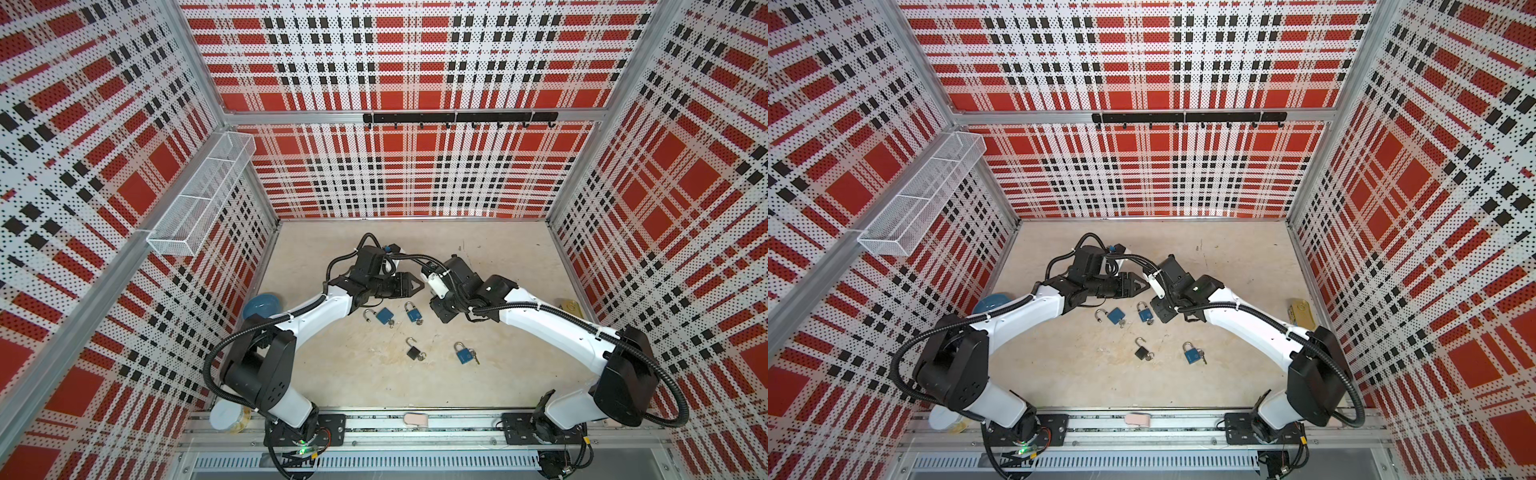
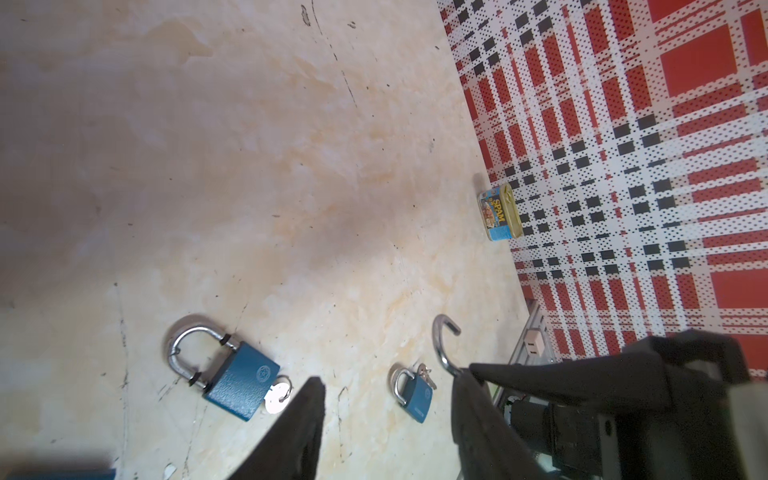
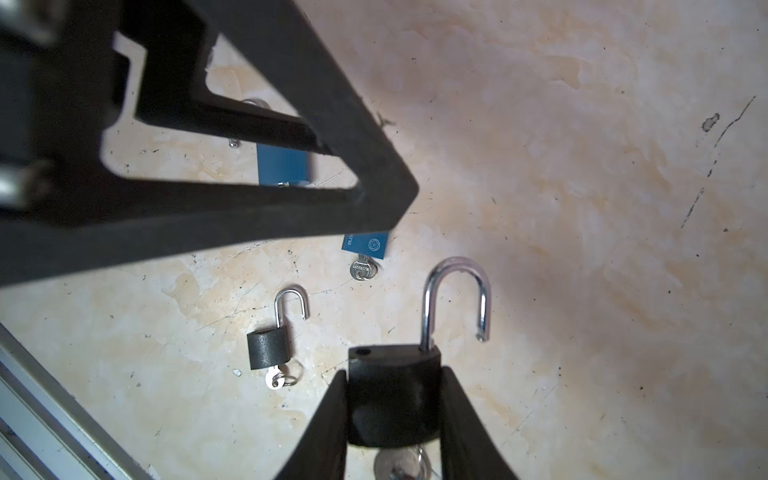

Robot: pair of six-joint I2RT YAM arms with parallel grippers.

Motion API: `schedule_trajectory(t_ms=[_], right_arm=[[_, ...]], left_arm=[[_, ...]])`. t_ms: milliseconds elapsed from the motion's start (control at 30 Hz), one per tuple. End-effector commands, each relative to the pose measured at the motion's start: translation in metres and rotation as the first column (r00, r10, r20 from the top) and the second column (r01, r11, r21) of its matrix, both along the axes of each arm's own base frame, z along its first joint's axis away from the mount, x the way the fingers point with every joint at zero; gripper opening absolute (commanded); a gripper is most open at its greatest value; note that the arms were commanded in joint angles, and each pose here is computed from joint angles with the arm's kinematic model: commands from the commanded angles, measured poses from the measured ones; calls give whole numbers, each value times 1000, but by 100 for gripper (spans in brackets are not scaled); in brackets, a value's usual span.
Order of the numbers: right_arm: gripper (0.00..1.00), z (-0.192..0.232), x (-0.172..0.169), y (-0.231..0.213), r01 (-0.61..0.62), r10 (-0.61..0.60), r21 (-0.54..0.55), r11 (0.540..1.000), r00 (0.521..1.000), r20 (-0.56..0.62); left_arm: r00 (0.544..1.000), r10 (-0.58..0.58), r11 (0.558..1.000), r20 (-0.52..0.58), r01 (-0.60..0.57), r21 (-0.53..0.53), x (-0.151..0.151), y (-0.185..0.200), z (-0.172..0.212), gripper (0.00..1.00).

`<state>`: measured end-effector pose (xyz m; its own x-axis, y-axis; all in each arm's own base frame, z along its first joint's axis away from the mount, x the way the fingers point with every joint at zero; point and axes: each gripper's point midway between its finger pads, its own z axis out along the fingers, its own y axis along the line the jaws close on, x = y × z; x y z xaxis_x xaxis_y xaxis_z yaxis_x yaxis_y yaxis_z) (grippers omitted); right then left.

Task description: Lock with the key

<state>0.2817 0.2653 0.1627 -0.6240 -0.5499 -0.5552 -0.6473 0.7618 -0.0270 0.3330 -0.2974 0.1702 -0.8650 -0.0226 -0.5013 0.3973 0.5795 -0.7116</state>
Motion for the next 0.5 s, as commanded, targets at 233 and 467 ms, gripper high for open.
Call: schedule_trajectory(t_ms=[233,467], right_arm=[[15,20,-6,3,-13,12,38,999,999,37],[14,26,-8,3,-15,14,33,999,999,49]], left_arm=[[997,-75,991,-10,73,-112,0,-29,12,53],[996,-94,987,-3,92,-134,-1,-35,17,52]])
